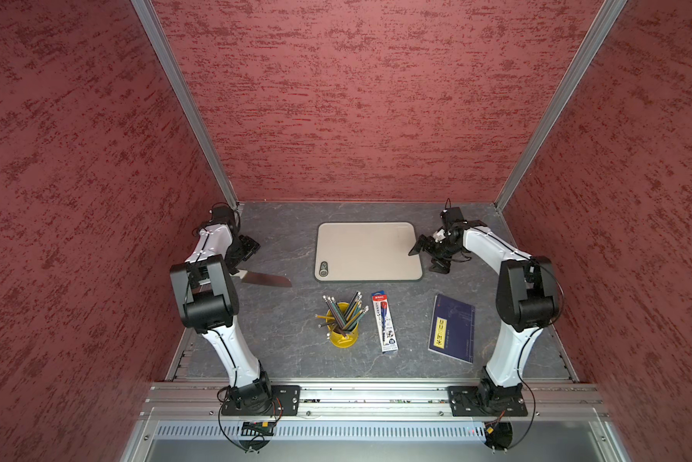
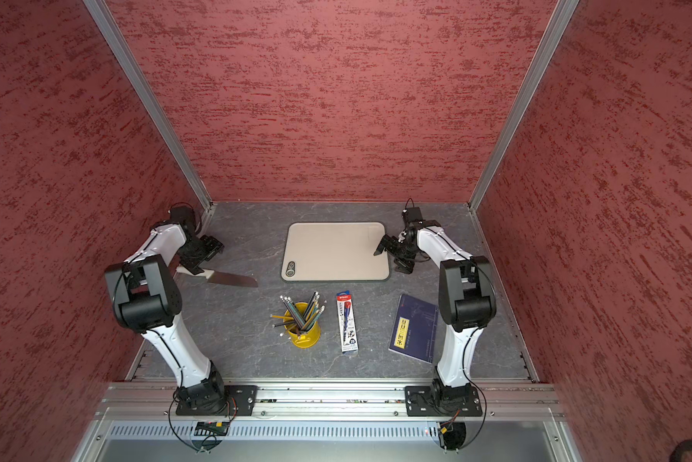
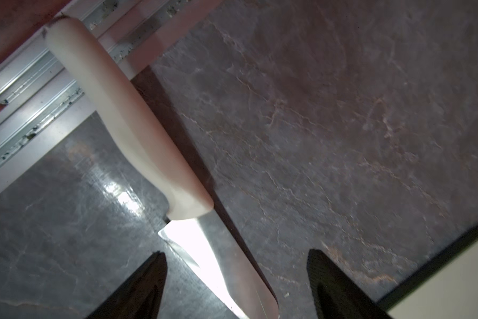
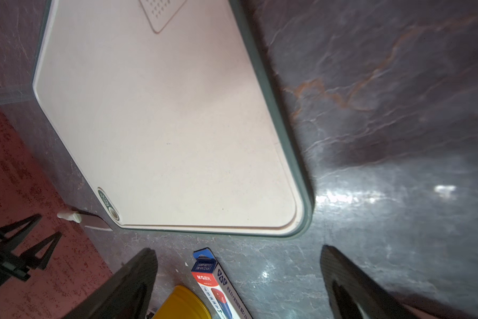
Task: Align the knife with the edge of the cutting board
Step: Move the knife to the center of the board.
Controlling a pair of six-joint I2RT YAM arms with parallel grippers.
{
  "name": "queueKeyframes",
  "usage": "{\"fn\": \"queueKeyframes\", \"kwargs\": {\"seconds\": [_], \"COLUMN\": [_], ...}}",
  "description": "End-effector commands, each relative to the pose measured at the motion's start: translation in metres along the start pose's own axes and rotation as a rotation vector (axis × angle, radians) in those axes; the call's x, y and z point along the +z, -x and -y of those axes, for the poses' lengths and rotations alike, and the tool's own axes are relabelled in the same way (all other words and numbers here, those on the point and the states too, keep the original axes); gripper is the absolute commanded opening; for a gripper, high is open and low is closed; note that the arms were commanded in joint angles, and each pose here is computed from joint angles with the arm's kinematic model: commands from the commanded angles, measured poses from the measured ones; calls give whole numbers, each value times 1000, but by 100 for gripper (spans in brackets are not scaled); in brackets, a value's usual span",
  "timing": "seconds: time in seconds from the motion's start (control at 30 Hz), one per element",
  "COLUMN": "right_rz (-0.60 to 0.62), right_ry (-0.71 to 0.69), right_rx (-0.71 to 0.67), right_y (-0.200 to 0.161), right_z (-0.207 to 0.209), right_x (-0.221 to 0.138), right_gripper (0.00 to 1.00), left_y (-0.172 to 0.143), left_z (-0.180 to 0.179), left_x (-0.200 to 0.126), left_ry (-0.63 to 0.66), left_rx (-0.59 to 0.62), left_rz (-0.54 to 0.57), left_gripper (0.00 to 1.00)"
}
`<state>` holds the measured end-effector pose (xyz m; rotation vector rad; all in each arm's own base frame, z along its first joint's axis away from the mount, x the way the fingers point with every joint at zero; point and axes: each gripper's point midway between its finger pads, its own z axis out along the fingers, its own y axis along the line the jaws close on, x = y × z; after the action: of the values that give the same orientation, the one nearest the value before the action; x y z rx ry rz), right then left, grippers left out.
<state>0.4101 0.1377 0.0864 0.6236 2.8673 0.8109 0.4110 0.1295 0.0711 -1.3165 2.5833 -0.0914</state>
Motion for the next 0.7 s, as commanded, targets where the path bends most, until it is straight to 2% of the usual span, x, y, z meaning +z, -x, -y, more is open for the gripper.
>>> {"fn": "queueKeyframes", "kwargs": {"seconds": [0.0,0.23,0.33,0.4,0.5,0.67], "right_rz": [-34,-63,-70,-67,-62,-50], "right_ry": [19,-2,-15,-18,-17,30], "right_rx": [-30,-37,-44,-46,-45,-19], "right_y": [-20,-29,-32,-31,-29,-21], "right_z": [-13,-11,-9,-9,-10,-23], "right_x": [-1,0,-2,-3,-1,-2], "right_gripper": [97,97,97,96,96,96], "left_y": [13,39,40,35,22,-23], "left_z": [11,19,9,-5,-18,-38], "left_x": [3,27,45,51,45,34], "left_ry": [-7,21,77,123,101,62], "left_rx": [61,119,124,103,56,-13], "left_rz": [19,12,-48,-102,-122,-217], "left_gripper": [80,76,75,72,70,71]}}
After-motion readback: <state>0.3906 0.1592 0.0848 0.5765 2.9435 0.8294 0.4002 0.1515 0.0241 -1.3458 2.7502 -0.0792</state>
